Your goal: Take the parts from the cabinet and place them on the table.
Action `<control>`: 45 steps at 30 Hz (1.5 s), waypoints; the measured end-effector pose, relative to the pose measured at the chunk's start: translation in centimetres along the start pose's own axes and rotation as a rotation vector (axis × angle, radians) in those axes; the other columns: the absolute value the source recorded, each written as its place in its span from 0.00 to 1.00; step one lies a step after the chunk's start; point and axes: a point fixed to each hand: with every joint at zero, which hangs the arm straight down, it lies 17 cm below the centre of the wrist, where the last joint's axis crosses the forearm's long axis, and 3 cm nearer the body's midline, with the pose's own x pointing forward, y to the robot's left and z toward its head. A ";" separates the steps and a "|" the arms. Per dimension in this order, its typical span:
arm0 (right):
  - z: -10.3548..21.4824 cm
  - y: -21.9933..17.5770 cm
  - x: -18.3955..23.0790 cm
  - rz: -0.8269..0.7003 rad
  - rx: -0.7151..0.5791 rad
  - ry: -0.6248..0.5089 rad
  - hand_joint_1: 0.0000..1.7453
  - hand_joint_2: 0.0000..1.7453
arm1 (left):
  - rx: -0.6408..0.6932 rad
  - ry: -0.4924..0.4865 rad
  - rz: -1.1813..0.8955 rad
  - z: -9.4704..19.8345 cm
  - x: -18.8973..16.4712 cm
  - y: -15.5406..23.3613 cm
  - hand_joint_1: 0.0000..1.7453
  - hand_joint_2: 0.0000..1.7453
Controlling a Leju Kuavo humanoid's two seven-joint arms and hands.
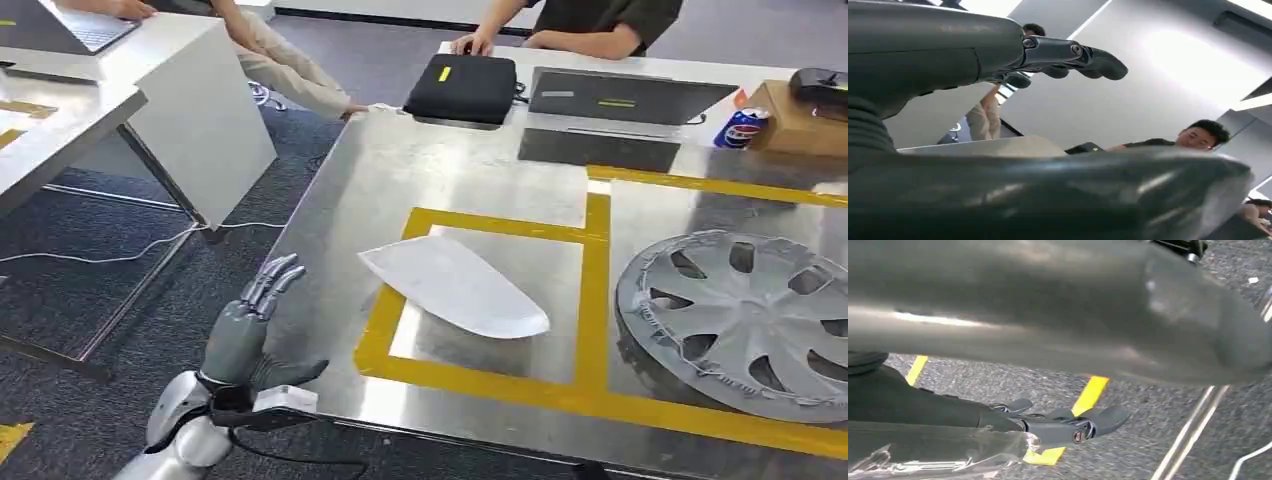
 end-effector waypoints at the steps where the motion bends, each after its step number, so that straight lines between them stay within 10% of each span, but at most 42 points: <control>1: 0.0 0.0 -0.1 0.001 -0.002 0.002 0.00 0.00 | 0.009 0.009 -0.003 0.2 -0.4 0.5 0.00 0.00; 13: 0.1 0.7 -0.3 0.016 0.011 0.010 0.00 0.00 | 0.322 0.404 0.255 8.9 -13.9 8.4 0.00 0.00; 23: 0.5 1.5 -1.2 0.024 0.038 0.038 0.00 0.00 | 0.546 1.048 0.204 28.7 -26.9 9.1 0.00 0.00; 28: 0.8 1.7 -2.3 0.026 0.045 0.057 0.00 0.00 | 0.527 1.300 0.220 37.2 -26.9 5.3 0.00 0.00; 32: 0.8 1.7 -2.3 0.027 0.046 0.059 0.00 0.00 | 0.520 1.319 0.222 37.6 -26.9 5.0 0.00 0.00; 33: 0.9 1.9 -2.9 0.062 0.055 0.082 0.00 0.00 | 0.392 1.665 0.313 44.0 -25.1 -1.6 0.00 0.00; 35: 0.8 2.0 -2.7 0.079 0.055 0.083 0.00 0.00 | 0.336 1.746 0.368 45.3 -23.7 -4.2 0.00 0.00; 45: 1.2 3.3 -3.4 0.143 0.089 0.099 0.00 0.00 | -0.085 1.746 0.451 44.9 -18.6 -12.7 0.00 0.00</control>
